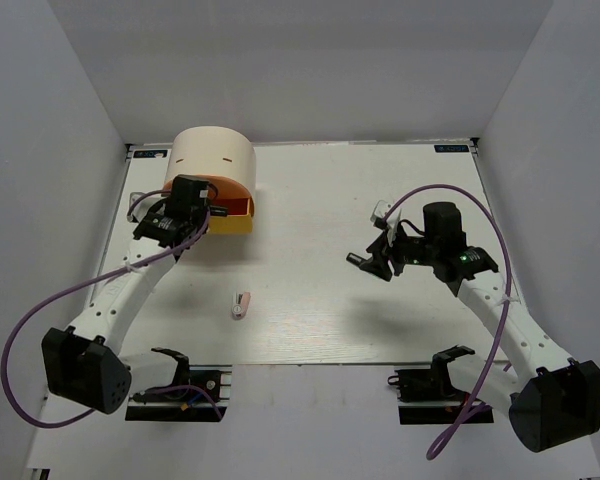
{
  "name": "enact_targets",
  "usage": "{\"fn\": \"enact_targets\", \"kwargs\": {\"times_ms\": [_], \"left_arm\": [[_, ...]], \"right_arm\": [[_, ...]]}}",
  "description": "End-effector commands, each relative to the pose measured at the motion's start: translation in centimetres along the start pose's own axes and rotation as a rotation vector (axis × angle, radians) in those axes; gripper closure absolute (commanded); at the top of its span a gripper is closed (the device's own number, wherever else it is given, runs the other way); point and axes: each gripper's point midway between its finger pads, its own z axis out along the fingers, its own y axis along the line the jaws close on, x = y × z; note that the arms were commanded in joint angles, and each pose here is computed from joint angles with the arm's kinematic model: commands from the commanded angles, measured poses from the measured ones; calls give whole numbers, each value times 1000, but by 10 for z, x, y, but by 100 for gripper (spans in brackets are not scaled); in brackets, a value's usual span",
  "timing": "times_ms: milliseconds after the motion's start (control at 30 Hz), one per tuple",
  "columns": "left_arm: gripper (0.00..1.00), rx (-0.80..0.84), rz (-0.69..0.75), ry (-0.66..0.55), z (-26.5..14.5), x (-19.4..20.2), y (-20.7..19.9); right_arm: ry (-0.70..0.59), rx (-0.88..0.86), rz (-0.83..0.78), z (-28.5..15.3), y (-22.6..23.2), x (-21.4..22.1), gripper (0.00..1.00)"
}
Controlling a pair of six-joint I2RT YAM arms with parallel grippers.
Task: Sort the stationery into containers
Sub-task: Place the pen in the storage box.
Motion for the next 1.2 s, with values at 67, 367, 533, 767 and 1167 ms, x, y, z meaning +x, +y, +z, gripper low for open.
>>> {"fn": "enact_targets", "kwargs": {"times_ms": [67, 367, 533, 767, 1167], "left_arm": [[100, 41, -64, -62, 0, -16, -24], [98, 6, -70, -72, 9, -12, -26], [98, -10, -70, -74, 15, -9, -23], [95, -9, -79, -83, 16, -10, -25], [66, -37, -79, -85, 16, -10, -23]], "right_arm": [[-14, -15, -5, -3, 4, 0, 45], [-15, -14, 1, -5, 4, 1, 45], [-19, -16, 1, -5, 3, 1, 45], [-18, -24, 3, -4, 4, 3, 45], [-20, -30, 6, -5, 5, 2, 45]]}}
